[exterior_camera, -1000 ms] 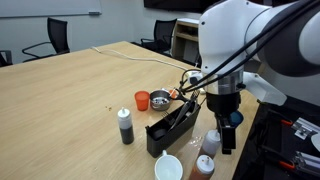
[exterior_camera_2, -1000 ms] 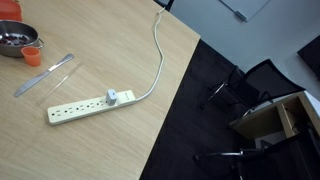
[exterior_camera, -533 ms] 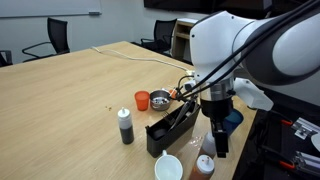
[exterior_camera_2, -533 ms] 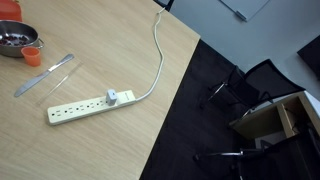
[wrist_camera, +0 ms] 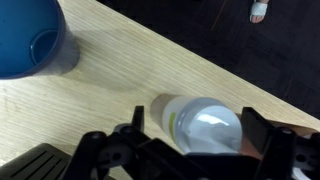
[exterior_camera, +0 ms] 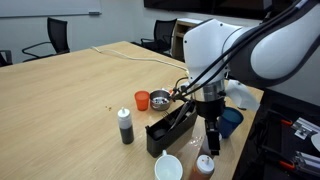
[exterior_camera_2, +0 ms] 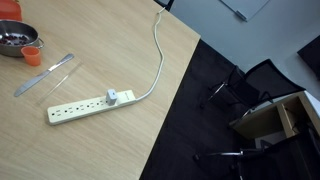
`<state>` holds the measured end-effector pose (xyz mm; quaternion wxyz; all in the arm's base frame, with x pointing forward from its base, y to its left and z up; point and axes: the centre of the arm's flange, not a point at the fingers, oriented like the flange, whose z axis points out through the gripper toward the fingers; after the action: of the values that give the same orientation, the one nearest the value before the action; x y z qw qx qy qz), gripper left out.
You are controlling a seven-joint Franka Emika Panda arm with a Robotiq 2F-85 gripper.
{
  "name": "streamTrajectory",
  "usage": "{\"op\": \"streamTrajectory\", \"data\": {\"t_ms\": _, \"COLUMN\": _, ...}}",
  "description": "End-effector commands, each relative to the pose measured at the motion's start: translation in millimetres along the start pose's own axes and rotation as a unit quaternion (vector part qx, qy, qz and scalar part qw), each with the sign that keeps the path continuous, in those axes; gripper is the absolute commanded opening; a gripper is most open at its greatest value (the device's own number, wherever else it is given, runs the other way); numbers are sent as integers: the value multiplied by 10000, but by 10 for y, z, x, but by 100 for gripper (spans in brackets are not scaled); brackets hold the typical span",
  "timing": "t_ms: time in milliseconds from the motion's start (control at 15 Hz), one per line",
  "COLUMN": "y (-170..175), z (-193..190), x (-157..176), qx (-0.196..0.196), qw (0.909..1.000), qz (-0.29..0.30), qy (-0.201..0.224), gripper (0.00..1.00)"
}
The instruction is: Pick up the sauce bottle from the table and move it to the right.
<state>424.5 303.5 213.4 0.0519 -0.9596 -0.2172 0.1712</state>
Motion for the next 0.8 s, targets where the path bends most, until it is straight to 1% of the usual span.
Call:
{"op": "streamTrajectory", "data": {"t_ms": 0, "y": 36, "z": 13, "x": 102, "qx": -29, "qw": 10000, "qz": -42, "qy": -9, "gripper": 87}}
{"op": "streamTrajectory", "data": {"t_ms": 67, "y": 44, "z": 25, "x": 116, "qx": -17, "qw": 10000, "qz": -30, "qy": -17, "gripper": 83}}
{"op": "streamTrajectory", "data": {"t_ms": 133, "y": 53, "z": 27, "x": 127, "qx": -7, "qw": 10000, "qz": -16, "qy": -25, "gripper": 64}}
{"op": "streamTrajectory", "data": {"t_ms": 200, "y": 61, "z": 28, "x": 135, "qx": -5, "qw": 10000, "qz": -6, "qy": -30, "gripper": 58}}
{"op": "streamTrajectory", "data": {"t_ms": 267, "y": 73, "z": 23, "x": 142, "qx": -4, "qw": 10000, "qz": 3, "qy": -35, "gripper": 57}}
{"op": "streamTrajectory", "data": {"t_ms": 533, "y": 87, "z": -43, "x": 181, "qx": 118, "qw": 9999, "qz": 53, "qy": -13, "gripper": 30}}
{"op": "streamTrajectory", "data": {"t_ms": 600, "y": 87, "z": -74, "x": 184, "qx": 126, "qw": 9999, "qz": 63, "qy": 1, "gripper": 27}}
{"op": "streamTrajectory", "data": {"t_ms": 733, "y": 76, "z": -160, "x": 176, "qx": 136, "qw": 9999, "qz": 61, "qy": 13, "gripper": 27}}
